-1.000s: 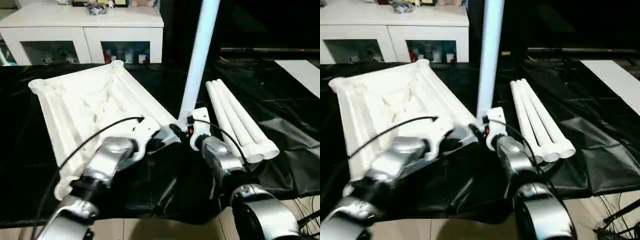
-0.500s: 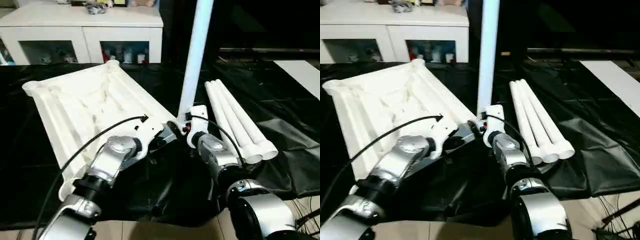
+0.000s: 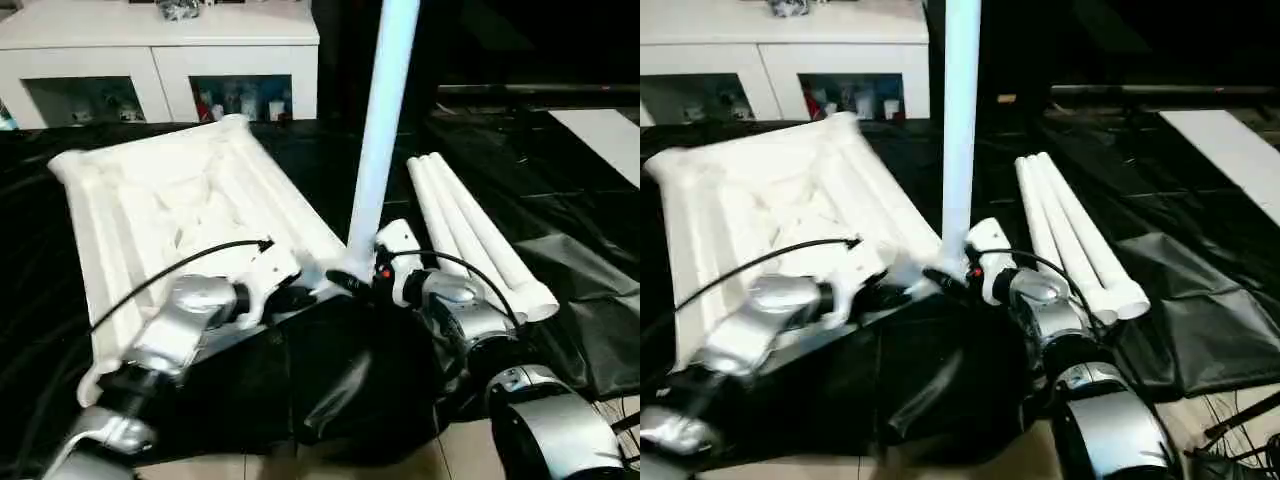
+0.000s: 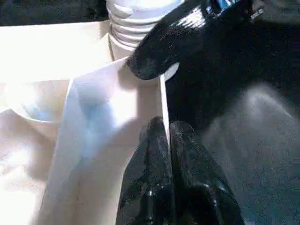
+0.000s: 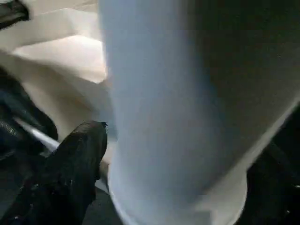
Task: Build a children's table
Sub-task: Rotate leg to tighten
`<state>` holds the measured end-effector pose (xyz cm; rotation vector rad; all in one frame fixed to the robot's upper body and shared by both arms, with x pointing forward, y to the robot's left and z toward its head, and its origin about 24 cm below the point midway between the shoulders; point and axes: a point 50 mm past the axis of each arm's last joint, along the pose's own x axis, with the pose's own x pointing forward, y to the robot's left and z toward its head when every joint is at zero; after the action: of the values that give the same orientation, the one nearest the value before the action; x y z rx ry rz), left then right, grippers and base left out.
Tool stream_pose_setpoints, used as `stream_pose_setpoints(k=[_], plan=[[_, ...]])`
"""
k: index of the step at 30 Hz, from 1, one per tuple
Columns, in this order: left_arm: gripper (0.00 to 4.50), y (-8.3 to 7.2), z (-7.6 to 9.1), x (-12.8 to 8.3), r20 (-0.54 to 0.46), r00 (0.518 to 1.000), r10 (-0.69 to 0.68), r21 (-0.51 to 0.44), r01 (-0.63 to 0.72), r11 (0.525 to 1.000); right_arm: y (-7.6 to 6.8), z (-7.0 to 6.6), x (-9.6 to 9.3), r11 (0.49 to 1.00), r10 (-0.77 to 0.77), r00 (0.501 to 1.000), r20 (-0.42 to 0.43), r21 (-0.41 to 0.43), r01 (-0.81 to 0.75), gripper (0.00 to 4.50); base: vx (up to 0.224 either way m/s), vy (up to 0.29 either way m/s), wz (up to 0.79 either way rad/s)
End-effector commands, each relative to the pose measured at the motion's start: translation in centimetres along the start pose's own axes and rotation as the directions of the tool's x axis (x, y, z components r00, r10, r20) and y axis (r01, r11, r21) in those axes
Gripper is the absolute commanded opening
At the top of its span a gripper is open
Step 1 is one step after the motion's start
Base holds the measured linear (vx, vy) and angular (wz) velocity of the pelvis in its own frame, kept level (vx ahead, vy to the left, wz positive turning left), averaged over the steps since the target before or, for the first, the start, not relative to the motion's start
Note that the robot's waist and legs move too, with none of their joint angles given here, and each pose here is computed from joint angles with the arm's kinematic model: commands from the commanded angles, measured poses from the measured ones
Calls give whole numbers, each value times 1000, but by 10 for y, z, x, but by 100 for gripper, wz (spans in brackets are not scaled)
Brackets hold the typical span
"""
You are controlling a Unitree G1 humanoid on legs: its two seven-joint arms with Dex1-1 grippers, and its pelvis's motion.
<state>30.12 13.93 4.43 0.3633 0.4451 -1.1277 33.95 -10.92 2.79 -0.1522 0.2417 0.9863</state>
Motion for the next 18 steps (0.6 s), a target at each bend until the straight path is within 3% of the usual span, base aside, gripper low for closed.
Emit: stream_pose_setpoints(k=[1, 6, 11, 12, 15, 16, 18], plan=[[0, -14, -20, 2, -61, 992, -112, -41, 109, 993, -1, -2, -6, 998, 48, 999, -24, -29, -49, 401, 0, 0, 0], [0, -15, -22, -7, -64, 986, -153, -47, 150, 988, 1, -3, -12, 987, 134, 990, -42, -79, -137, 401, 0, 0, 0], [0, -13, -22, -11, -69, 986, -154, -58, 151, 987, 2, -4, -15, 980, 180, 983, -39, -76, -182, 401, 0, 0, 0], [0, -12, -22, -11, -70, 986, -152, -58, 148, 987, 3, -4, -15, 980, 184, 982, -34, -71, -186, 376, 0, 0, 0], [0, -12, -22, -10, -69, 986, -151, -60, 147, 987, 4, -4, -15, 978, 197, 980, -28, -62, -198, 363, 0, 0, 0], [0, -12, -22, -10, -68, 986, -152, -60, 148, 987, 5, -4, -15, 978, 202, 979, -21, -55, -202, 333, 0, 0, 0], [0, -12, -22, -10, -67, 986, -152, -60, 148, 987, 5, -5, -15, 977, 206, 978, -19, -52, -206, 322, 0, 0, 0]])
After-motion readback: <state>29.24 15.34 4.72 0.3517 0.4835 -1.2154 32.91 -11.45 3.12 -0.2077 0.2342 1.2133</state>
